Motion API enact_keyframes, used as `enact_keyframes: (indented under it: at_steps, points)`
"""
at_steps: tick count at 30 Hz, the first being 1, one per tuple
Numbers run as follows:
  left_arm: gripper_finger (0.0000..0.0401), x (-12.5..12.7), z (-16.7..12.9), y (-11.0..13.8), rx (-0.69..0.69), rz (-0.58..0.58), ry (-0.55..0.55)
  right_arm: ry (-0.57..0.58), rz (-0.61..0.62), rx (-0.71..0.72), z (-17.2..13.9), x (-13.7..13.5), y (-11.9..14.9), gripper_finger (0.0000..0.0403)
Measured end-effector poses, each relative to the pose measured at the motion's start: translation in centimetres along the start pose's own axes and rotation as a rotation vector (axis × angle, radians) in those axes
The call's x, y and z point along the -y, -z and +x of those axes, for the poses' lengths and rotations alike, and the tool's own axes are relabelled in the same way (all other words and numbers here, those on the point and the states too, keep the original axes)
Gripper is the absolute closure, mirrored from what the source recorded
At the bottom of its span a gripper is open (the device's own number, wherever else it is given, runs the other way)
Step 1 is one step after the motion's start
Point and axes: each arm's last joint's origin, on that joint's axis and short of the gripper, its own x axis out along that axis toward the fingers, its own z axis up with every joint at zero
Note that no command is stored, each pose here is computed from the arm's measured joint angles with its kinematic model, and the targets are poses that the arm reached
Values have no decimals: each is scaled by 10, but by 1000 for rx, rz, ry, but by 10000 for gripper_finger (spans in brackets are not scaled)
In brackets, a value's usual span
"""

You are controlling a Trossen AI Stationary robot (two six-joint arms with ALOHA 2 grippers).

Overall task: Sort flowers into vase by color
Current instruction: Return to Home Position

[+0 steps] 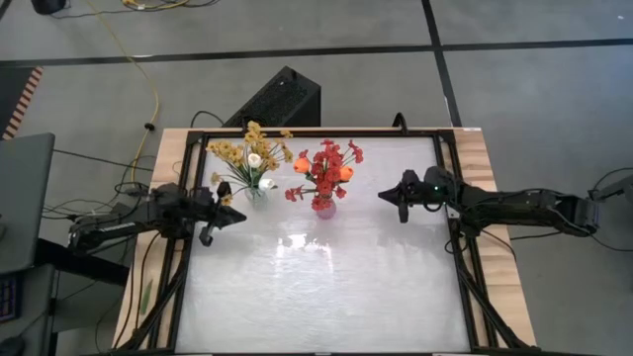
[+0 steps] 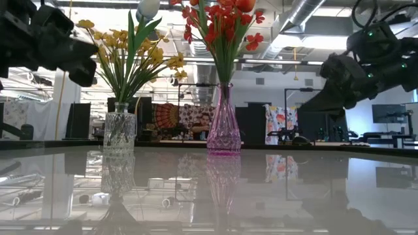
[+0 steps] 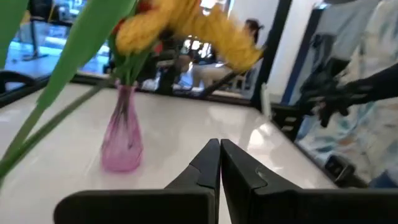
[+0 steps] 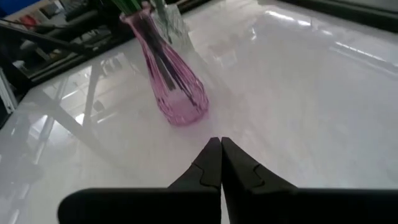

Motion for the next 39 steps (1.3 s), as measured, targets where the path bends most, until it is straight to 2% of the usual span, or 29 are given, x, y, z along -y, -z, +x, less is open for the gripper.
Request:
enact_keyframes:
  at_steps: [6, 11, 14, 22, 26, 28, 30, 33, 39]
  points:
    - [401, -4, 1, 1, -27, 64, -108, -11, -72, 66, 0, -2, -6, 381]
    - [401, -10, -1, 3, -20, 82, -322, -5, -90, 77, 0, -2, -7, 381]
    - [401, -13, -2, 3, -9, 41, -416, 2, -86, 65, 0, -1, -6, 382]
    - [401, -12, -2, 3, -12, 39, -394, -22, -148, 128, -16, -7, -12, 384]
    - [401, -12, -2, 3, -8, 23, -394, -13, -140, 85, -25, -5, 4, 384]
    - [401, -12, -2, 3, -3, 4, -397, -19, -141, 125, -28, -4, 11, 384]
    - [401, -12, -2, 3, 8, -35, -411, -24, -138, 153, -32, -5, 11, 384]
    - [401, -13, -2, 3, 20, -71, -430, -22, -141, 111, -36, -5, 17, 384]
    - [401, -13, -2, 2, 14, -18, -443, -26, -215, 145, -39, -7, 15, 377]
